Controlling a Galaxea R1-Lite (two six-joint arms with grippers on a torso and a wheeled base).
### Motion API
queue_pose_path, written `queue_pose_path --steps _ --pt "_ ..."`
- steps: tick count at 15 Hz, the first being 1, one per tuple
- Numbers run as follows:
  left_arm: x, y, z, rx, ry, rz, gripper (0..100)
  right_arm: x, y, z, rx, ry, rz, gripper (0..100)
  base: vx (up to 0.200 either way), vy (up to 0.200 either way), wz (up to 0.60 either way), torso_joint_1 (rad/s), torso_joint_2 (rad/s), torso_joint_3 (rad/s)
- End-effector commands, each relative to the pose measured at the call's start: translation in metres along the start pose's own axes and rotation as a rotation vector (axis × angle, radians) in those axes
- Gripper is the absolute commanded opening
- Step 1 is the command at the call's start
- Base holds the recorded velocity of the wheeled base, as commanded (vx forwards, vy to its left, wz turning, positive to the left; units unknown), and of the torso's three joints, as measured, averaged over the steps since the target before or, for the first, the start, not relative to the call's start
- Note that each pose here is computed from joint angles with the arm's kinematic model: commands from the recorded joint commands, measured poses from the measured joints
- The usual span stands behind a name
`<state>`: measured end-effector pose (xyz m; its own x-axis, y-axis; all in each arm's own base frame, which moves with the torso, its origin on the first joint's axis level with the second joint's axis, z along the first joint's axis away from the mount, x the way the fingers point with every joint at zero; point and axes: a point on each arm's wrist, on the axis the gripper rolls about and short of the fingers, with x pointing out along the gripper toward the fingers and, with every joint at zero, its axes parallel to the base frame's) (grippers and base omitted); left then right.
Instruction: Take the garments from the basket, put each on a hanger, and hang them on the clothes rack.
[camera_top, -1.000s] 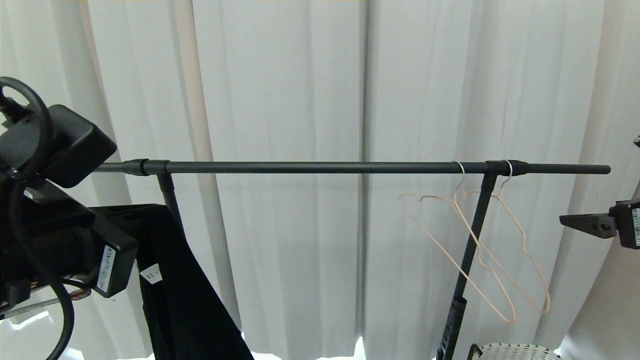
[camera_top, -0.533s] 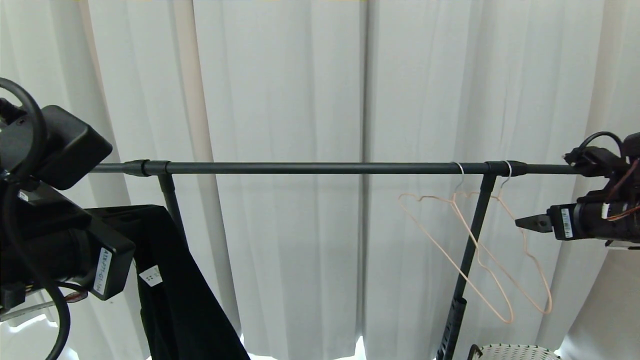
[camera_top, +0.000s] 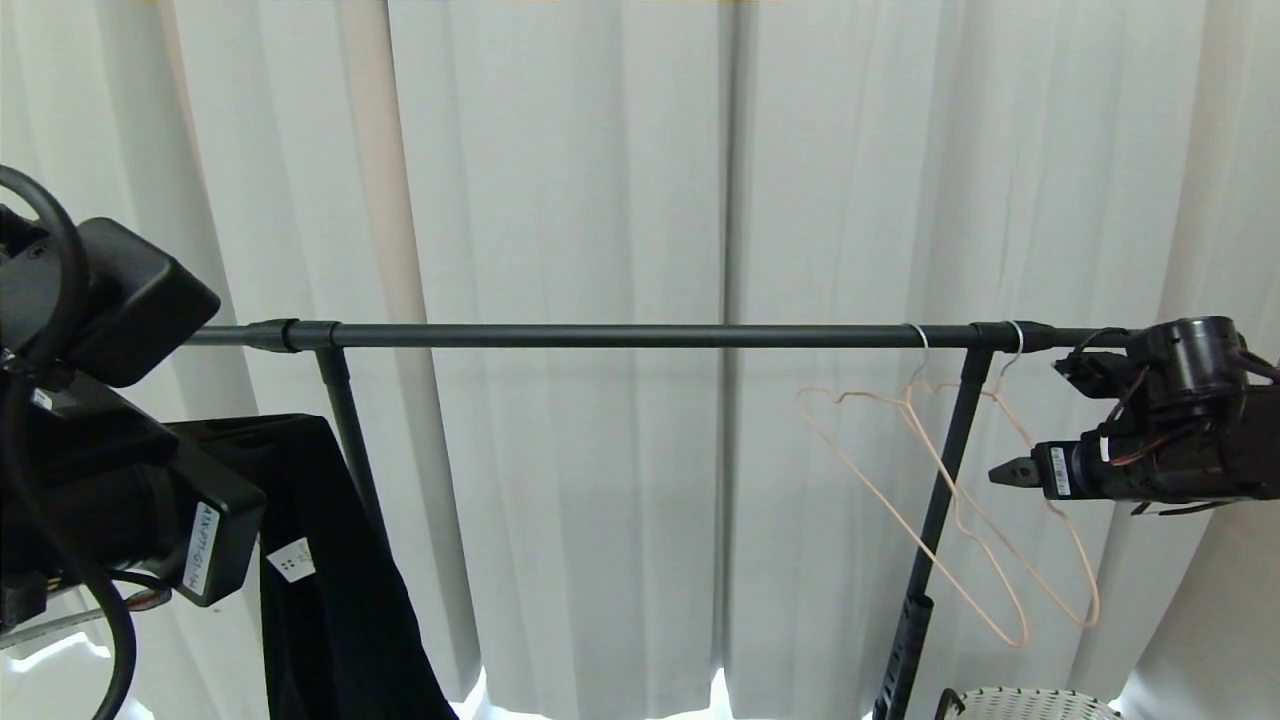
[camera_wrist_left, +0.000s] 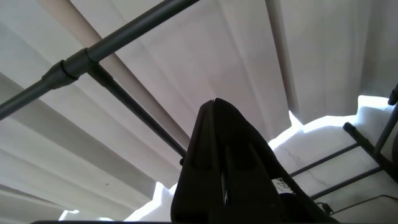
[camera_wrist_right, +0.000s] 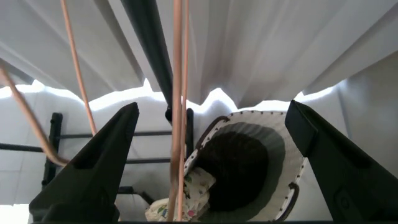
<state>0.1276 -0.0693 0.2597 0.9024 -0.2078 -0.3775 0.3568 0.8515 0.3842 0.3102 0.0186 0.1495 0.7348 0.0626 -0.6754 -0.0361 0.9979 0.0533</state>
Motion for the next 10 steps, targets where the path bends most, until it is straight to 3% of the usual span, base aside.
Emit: queue_pose_path --steps 1,6,7,10 --pt "0.0008 -0.0004 -0.0007 0.0 0.004 -0.001 0 0.0098 0.0 -0.004 0.003 0.028 0.0 100 0.0 0.0 0.0 0.0 0.0 0.0" --pt "0.0014 -0.0014 -0.0033 0.004 0.013 -0.004 0 0.011 0.0006 -0.0032 0.002 0.016 0.003 100 0.0 0.0 0.0 0.0 0.0 0.0" --pt "0.0012 -0.0014 -0.0028 0.004 0.011 -0.003 0 0.011 0.0011 -0.0036 0.001 0.018 0.006 0 0.0 0.0 0.0 0.0 0.0 0.0" --pt "0.0008 -0.0013 -0.0028 0.004 0.01 -0.003 0 0.012 0.0015 -0.0041 0.0 0.021 0.007 0 0.0 0.0 0.0 0.0 0.0 0.0"
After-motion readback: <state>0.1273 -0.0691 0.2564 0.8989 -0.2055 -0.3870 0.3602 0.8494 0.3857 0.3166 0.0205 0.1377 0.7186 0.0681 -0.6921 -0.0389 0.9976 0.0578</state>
